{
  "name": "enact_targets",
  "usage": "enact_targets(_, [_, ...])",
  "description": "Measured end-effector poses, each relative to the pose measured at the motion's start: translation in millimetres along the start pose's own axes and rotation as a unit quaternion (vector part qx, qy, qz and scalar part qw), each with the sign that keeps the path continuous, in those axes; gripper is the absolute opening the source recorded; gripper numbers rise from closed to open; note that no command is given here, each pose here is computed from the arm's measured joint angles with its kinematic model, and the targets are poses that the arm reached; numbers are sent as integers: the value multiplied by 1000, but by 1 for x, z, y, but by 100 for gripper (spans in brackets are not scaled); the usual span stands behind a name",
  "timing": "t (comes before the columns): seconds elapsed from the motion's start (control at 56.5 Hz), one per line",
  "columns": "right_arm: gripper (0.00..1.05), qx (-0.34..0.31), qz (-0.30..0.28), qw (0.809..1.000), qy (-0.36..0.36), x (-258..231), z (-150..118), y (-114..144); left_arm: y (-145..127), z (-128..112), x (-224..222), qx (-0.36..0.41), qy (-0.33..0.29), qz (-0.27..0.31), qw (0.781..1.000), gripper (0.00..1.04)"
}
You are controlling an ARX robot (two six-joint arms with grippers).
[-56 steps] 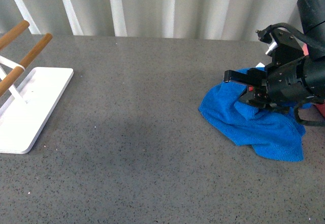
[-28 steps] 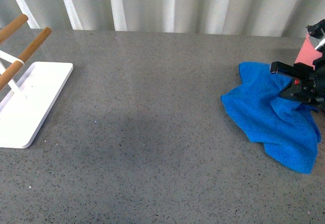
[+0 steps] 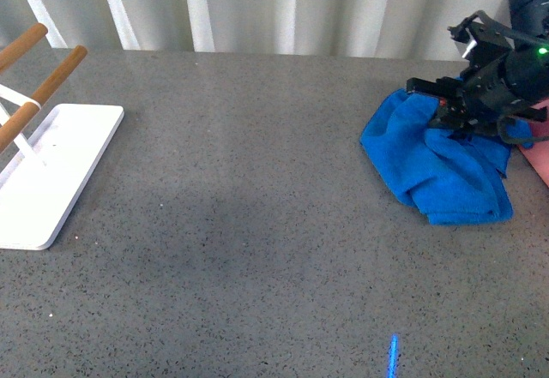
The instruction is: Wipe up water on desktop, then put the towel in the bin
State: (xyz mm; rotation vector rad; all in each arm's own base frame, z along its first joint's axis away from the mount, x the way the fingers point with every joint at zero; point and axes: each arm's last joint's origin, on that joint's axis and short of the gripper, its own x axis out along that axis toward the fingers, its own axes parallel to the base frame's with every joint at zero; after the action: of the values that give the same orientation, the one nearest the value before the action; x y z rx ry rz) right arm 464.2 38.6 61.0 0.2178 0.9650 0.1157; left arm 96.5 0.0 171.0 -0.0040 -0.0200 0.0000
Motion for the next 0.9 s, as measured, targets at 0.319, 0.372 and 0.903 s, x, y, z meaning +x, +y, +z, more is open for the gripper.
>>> enact_targets(0.319, [4, -61, 64, 996, 3, 44, 25, 68, 0, 0, 0, 0, 0, 0, 1000, 98])
enact_targets(0.372, [4, -68, 72, 995, 3, 46, 25, 77, 0, 0, 0, 0, 0, 0, 1000, 98])
enact_targets(0.903, [4, -31, 170, 983, 64, 0, -54, 114, 0, 0, 0, 0, 0, 0, 1000, 98])
